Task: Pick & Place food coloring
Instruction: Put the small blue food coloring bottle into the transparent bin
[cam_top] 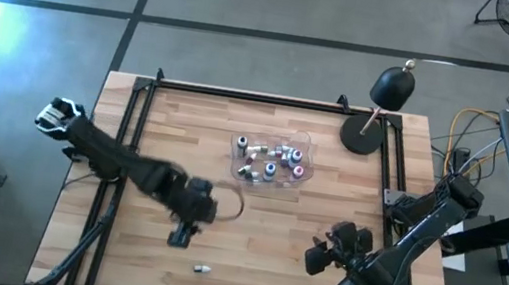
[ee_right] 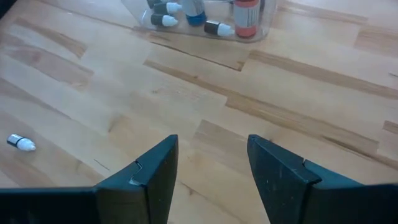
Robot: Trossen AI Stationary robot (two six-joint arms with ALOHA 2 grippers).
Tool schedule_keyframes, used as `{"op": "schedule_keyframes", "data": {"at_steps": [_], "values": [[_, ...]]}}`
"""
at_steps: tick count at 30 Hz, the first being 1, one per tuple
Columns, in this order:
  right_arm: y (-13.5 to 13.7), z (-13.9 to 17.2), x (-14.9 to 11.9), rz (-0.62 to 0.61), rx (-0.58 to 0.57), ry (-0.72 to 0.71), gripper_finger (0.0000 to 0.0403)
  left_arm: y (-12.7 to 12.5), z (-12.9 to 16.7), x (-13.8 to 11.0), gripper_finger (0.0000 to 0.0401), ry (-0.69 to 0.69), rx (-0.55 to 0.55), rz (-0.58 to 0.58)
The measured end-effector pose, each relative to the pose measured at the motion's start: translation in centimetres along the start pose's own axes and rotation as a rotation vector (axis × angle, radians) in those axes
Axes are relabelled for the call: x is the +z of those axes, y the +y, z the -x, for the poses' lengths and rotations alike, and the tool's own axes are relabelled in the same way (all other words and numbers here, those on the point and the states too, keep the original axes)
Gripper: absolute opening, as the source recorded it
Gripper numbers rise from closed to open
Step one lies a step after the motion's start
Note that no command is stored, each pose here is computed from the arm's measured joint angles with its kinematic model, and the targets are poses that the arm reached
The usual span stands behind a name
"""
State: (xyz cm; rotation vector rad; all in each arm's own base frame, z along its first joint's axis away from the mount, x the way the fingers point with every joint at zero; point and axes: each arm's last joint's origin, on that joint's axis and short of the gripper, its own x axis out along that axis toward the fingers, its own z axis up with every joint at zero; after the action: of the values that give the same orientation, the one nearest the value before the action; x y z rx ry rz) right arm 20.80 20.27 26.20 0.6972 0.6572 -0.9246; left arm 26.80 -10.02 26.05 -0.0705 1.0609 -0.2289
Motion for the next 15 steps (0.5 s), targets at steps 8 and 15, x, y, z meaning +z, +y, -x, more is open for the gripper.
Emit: {"op": "schedule_keyframes", "data": {"at_steps": [8, 15], "values": [[1.3, -0.8, -1.5, -0.028, 0.064, 0.033, 0.0187, -4.5, -3.4, -2.7, 0.0149, -0.062, -0.111, 0.060], [3.2, -1.5, -3.3, -0.035, 0.166, 0.088, 0.0187, -5.7, -5.7, -2.9, 0.0149, -0.069, -0.115, 0.073]]}}
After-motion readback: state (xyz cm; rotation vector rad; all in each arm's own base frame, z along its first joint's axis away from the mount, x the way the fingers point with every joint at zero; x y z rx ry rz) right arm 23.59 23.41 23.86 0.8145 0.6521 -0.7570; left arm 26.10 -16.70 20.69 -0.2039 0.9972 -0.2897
